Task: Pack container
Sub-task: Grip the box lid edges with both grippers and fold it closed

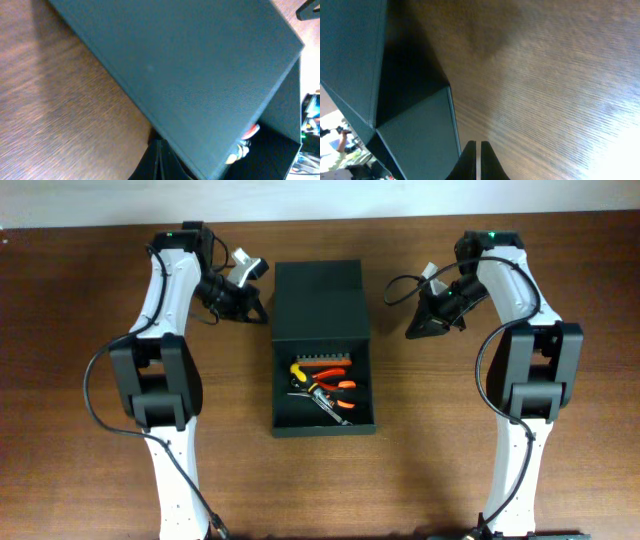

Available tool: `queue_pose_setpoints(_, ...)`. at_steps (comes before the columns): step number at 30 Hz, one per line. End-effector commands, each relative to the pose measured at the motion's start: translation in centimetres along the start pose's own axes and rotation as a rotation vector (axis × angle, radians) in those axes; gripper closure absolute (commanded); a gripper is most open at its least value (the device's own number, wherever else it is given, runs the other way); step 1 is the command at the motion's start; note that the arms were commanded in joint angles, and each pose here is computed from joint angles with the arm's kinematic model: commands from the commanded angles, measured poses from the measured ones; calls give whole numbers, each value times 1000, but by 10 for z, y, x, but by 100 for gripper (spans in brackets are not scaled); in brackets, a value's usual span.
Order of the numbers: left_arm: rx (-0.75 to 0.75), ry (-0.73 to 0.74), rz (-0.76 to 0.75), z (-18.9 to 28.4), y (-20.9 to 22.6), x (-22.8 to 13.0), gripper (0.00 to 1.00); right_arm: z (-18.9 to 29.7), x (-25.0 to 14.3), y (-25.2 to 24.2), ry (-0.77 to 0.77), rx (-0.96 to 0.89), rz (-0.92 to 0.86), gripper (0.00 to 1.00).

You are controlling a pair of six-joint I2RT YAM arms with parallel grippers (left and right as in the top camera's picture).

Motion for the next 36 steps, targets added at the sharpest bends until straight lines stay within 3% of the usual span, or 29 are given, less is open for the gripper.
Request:
queue_pose_setpoints(1,-101,1,62,-16,17,-1,98,-14,10,4,-33,113,31,96)
queue_pose_setpoints(12,-158,12,96,-56,49,-1,98,-61,22,-13,-27,257,-2,96)
queue_pose_setpoints(23,-227,-55,79,-57,46,11,98,-87,43,29,-90,443,116,94)
queue_pose_setpoints(36,-184,-186,-56,27,-13,50,98,-22,67,74,-189,428,268,95)
Point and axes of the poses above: each gripper's point midway between its finger pads, its own z axis back along the fingers, its own y axis along the line the jaws close on, x = y × z, the point moved 7 cm from there along z, back along the fingers, and after that the axes turned 9 degrees about z, right-handed, at the moved point
